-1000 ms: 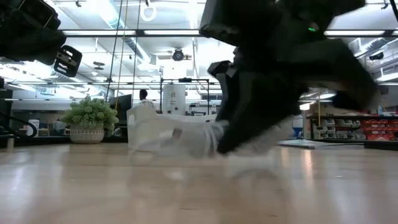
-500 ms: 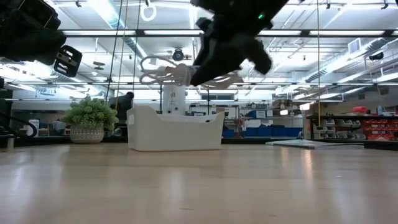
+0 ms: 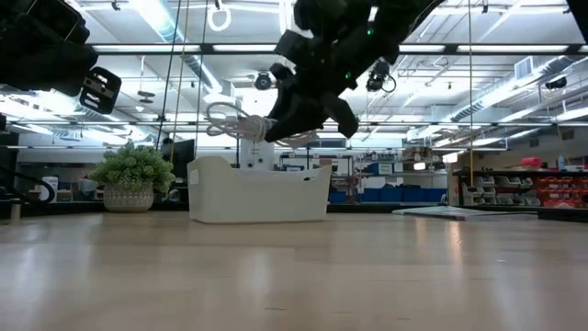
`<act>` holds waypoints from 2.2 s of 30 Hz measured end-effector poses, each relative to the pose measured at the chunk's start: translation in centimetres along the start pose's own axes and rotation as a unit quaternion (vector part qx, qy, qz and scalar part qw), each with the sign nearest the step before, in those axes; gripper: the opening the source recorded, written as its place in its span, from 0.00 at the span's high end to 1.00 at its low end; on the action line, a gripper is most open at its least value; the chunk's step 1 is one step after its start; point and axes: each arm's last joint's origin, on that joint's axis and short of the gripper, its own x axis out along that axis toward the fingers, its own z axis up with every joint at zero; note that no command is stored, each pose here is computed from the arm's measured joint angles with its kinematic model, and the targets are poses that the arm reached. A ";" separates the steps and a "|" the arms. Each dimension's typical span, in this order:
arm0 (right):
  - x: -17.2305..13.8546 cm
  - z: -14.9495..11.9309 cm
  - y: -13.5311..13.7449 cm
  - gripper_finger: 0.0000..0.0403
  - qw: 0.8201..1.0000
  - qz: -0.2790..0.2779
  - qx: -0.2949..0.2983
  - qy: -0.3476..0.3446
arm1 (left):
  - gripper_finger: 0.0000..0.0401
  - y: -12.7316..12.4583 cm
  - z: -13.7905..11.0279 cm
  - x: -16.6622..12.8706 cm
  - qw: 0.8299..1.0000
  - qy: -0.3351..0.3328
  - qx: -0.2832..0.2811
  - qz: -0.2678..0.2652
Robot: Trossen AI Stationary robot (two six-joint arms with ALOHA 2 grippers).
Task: Pick and place USB-C Cables
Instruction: Put the white cable charger into the white bin, then put the black cable charger into the white bin
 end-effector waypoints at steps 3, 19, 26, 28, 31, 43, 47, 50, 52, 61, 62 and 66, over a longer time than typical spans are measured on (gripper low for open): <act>0.0 -1.4 -1.1 0.80 0.999 0.012 0.028 -0.014 | 0.94 0.0 0.0 0.0 1.000 0.000 0.000 0.000; -0.2 -3.0 -2.3 0.69 0.998 0.024 0.057 -0.031 | 0.94 0.0 0.0 0.0 1.000 0.000 0.000 0.000; -0.2 -2.8 -2.2 0.61 0.997 0.031 0.061 -0.040 | 0.94 0.0 0.0 0.0 1.000 0.000 0.000 0.000; -0.2 -2.8 -2.2 0.58 0.997 0.032 0.063 -0.040 | 0.94 0.0 0.0 0.0 1.000 0.000 0.000 0.000; -0.2 -2.8 -2.2 0.53 0.997 0.026 0.062 -0.034 | 0.94 0.0 0.0 0.0 1.000 0.000 0.000 0.000; 0.0 0.6 0.6 0.47 0.995 0.014 0.103 -0.011 | 0.94 0.0 0.0 0.0 1.000 0.000 0.000 0.000; -0.1 2.6 2.4 0.47 0.992 0.006 0.126 0.001 | 0.94 0.0 0.0 0.0 1.000 0.000 0.000 0.000; -0.3 3.8 3.9 0.48 0.991 0.008 0.132 0.011 | 0.94 0.0 0.0 0.0 1.000 0.000 0.000 0.000; -0.4 4.5 4.8 0.48 0.992 0.004 0.122 0.022 | 0.94 0.0 0.0 0.0 1.000 0.000 0.000 0.000; -3.1 7.0 8.2 0.48 0.988 -0.076 0.054 0.125 | 0.94 0.0 0.0 0.0 1.000 0.000 0.000 0.000; -3.9 7.3 8.3 0.48 0.987 -0.084 0.052 0.126 | 0.94 0.0 0.0 0.0 1.000 0.000 0.000 0.000; -7.2 8.5 8.0 0.48 0.987 -0.103 0.070 0.105 | 0.94 0.0 0.0 0.0 1.000 0.000 0.000 0.000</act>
